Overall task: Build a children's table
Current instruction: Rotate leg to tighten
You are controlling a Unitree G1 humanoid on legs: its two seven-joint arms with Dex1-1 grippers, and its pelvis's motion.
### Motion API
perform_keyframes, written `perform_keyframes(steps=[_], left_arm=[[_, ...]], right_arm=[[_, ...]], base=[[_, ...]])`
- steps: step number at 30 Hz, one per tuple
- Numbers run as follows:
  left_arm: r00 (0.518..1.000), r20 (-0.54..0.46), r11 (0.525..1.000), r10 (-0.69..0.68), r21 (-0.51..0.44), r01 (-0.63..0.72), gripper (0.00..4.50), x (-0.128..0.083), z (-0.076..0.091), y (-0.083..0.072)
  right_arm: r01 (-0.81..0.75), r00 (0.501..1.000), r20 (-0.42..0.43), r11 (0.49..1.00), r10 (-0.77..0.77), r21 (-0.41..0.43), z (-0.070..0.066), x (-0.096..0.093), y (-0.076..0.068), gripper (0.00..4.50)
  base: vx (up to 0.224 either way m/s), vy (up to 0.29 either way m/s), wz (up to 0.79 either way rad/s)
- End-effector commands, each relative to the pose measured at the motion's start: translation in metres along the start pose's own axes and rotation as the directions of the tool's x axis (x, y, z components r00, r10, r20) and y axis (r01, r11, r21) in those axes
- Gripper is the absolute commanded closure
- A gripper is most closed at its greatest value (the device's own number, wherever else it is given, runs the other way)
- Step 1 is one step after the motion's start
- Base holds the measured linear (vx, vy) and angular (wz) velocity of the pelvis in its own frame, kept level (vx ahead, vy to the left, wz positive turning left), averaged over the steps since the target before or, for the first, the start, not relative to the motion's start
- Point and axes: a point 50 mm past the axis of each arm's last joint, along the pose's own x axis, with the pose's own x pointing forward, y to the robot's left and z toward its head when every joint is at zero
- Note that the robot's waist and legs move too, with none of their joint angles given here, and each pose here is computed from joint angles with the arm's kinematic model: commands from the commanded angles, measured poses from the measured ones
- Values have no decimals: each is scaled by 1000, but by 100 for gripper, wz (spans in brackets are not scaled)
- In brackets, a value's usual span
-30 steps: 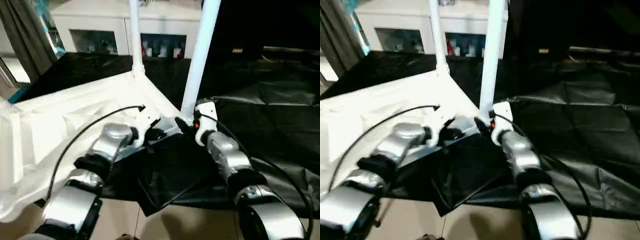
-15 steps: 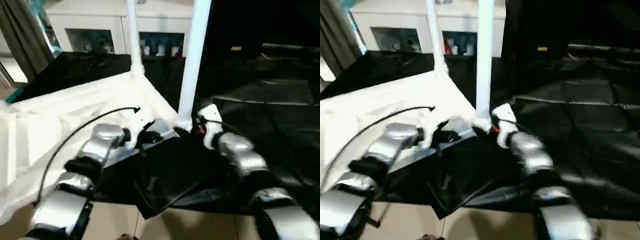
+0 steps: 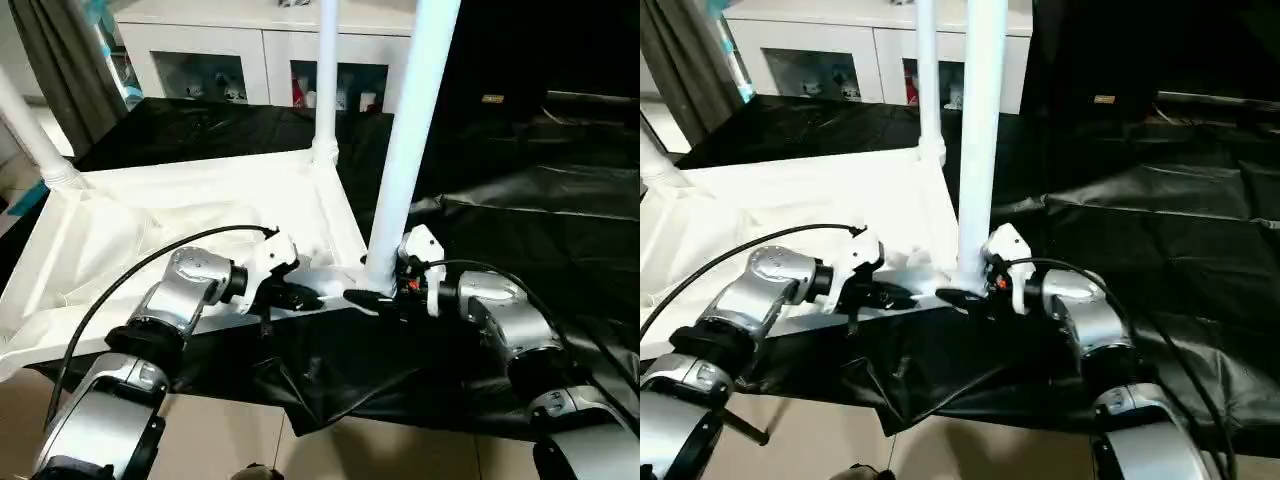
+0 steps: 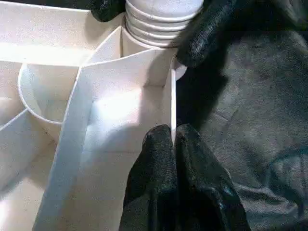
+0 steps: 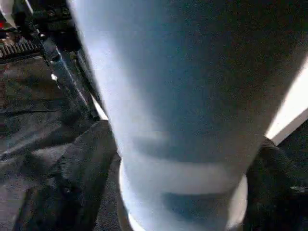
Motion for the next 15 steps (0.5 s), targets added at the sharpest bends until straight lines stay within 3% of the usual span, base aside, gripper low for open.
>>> perform_keyframes(steps=[1,5,11,12,13,14,15], left_arm=[[999,14,999,-35,28,35,450,4,7,-3],[999,37,999,-23,23,22,450,6,8,-3],[996,40,997,79,-5,-79,450,18,8,0],[981,45,982,189,-32,-188,450,27,11,7],[981,45,981,191,-33,-190,450,27,11,7],[964,48,965,260,-56,-257,450,35,16,11],[964,48,965,260,-56,-257,450,35,16,11]], right_arm=[[-57,998,12,998,57,12,0,5,8,114],[-58,998,26,997,57,45,-3,9,12,157],[153,988,-4,979,-154,136,-19,25,9,174],[303,953,-30,936,-302,181,-25,34,6,175],[306,952,-30,934,-306,183,-25,34,6,175],[415,908,-51,877,-416,243,-27,42,3,175],[415,908,-51,877,-416,243,-27,42,3,175]], base=[[0,0,0],[0,0,0],[0,0,0],[0,0,0],[0,0,0],[-51,8,-4],[-51,8,-4]])
